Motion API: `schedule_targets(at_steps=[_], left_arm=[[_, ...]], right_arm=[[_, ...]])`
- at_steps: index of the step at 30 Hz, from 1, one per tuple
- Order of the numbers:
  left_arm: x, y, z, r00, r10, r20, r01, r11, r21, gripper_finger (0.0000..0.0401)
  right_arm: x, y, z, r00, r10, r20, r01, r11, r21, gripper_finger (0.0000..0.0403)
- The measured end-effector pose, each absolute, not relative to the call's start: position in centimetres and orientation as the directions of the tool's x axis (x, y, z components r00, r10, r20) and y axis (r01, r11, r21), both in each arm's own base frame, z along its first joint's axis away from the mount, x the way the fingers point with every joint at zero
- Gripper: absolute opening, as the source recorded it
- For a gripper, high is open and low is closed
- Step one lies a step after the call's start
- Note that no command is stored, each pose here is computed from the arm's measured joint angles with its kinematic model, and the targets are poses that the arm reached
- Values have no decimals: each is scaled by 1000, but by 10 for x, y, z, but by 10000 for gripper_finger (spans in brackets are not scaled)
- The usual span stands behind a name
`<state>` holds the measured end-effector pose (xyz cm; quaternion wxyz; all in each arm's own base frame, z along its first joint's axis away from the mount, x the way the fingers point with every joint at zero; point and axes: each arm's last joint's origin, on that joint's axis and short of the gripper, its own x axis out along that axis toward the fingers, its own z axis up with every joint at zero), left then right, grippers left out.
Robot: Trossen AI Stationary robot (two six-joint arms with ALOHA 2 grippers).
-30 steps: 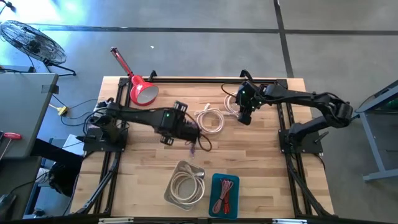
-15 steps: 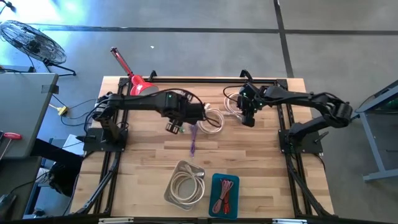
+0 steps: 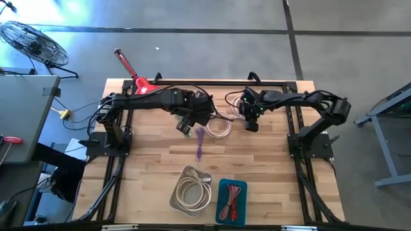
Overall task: Pick & Place USB Port
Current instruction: Put the light brown HDMI cable into the white bin
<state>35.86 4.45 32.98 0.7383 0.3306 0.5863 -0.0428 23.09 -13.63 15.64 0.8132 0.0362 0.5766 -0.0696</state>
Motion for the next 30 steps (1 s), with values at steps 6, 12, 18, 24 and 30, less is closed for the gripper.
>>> schedule_targets(at_steps=[6, 12, 18, 24, 30], left_arm=[[364, 41, 331, 386, 195, -902, 542, 743, 393, 197], [368, 40, 330, 418, 157, -895, 547, 743, 386, 197], [361, 40, 305, 336, 149, -930, 557, 765, 324, 197], [354, 38, 289, 332, 138, -933, 546, 778, 309, 197], [342, 33, 287, 334, 117, -935, 537, 792, 291, 197]], right_arm=[[231, -138, 155, 302, -111, -947, 176, 983, -59, 83], [233, -139, 156, 320, -118, -940, 178, 982, -63, 83], [233, -138, 156, 329, -104, -939, 174, 984, -48, 83], [235, -139, 157, 344, -113, -932, 173, 983, -55, 83], [235, -140, 154, 341, -108, -934, 177, 983, -50, 83]])
